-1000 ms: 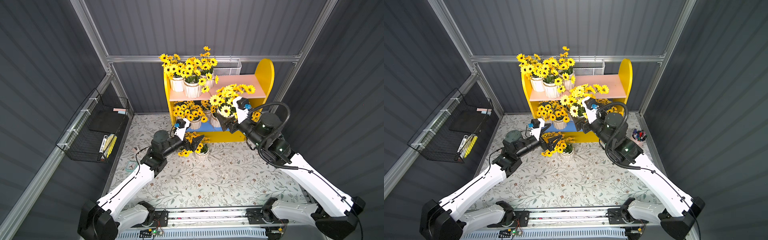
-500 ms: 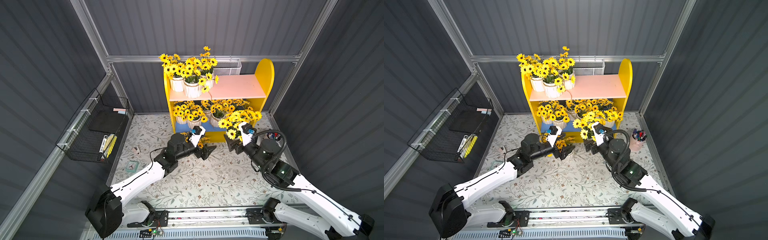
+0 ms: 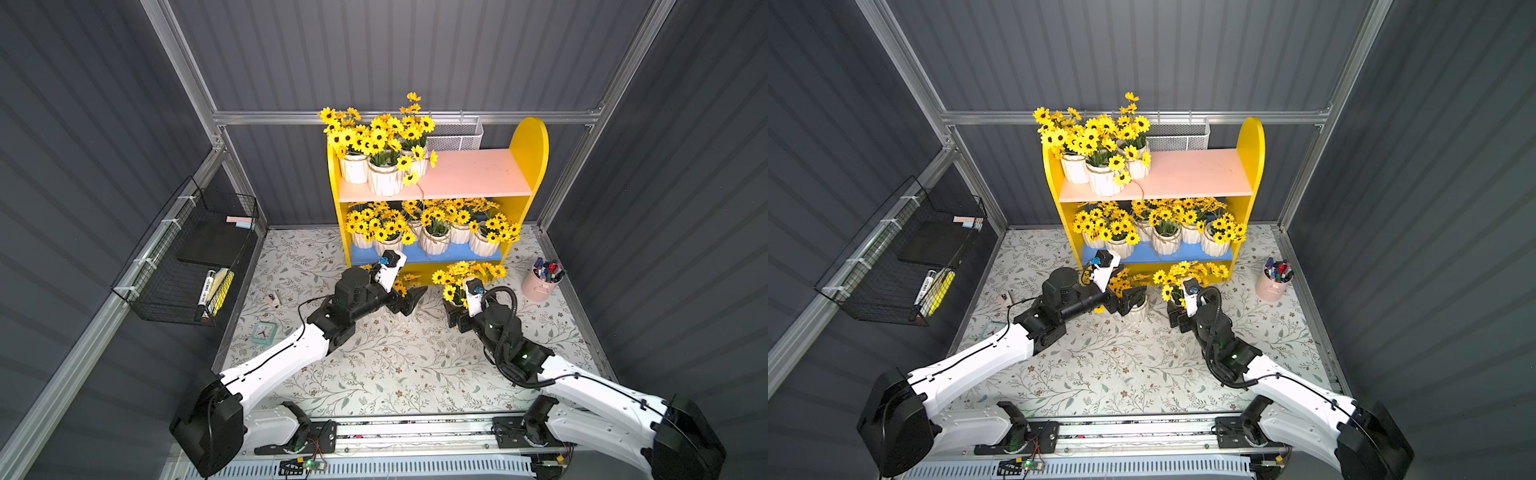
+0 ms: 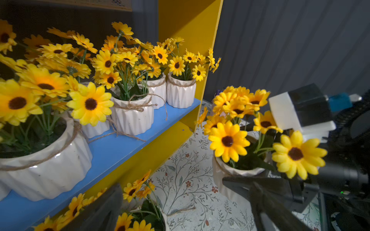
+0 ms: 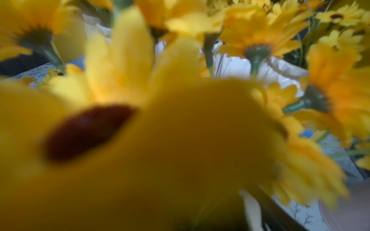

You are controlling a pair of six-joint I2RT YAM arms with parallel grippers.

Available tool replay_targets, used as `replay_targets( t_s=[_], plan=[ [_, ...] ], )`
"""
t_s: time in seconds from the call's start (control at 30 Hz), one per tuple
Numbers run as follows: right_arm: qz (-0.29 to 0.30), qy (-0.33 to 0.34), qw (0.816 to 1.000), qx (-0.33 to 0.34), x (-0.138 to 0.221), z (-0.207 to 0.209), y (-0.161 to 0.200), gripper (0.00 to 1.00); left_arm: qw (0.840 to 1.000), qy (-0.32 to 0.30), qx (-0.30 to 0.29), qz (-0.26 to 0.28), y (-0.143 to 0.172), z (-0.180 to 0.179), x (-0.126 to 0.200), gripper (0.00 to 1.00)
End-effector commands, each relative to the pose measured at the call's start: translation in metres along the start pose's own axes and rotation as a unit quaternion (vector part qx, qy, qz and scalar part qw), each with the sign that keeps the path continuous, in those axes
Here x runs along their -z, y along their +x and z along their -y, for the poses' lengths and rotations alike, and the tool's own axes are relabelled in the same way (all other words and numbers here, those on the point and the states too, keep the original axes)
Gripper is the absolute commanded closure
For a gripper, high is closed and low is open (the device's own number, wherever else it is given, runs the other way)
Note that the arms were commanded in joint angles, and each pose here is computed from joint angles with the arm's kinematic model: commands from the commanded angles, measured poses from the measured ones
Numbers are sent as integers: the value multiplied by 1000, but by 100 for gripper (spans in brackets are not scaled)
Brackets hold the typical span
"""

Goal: Take the sunflower pots off the shelves
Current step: Place the sunflower pot at the center of the board.

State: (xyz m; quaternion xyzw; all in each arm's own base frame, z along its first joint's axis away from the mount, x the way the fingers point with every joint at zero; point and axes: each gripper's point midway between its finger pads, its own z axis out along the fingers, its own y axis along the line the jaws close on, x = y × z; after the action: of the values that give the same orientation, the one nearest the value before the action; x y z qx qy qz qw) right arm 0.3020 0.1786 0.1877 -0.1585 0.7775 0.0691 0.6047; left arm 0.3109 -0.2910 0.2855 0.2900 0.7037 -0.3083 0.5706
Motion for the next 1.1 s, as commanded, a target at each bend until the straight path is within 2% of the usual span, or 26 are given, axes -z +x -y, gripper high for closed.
replay_targets(
  t_s=[0.0,0.23,0.47,0.87,1.07],
  plan=[
    [96,12,993,-62,-7,1,-41,100,999,-28,-18,0,0,-9,8,0],
    [103,49,992,-54,-42,0,-17,100,999,-35,-30,6,-4,-9,14,1],
    [85,67,992,-64,-69,5,6,100,998,-41,-39,8,-5,-11,18,0],
    [46,73,992,-90,-85,1,47,100,998,-35,-43,9,-5,-9,17,0],
    [40,34,994,-97,-87,-18,58,100,998,-35,-46,14,-8,-8,20,1]
  ],
)
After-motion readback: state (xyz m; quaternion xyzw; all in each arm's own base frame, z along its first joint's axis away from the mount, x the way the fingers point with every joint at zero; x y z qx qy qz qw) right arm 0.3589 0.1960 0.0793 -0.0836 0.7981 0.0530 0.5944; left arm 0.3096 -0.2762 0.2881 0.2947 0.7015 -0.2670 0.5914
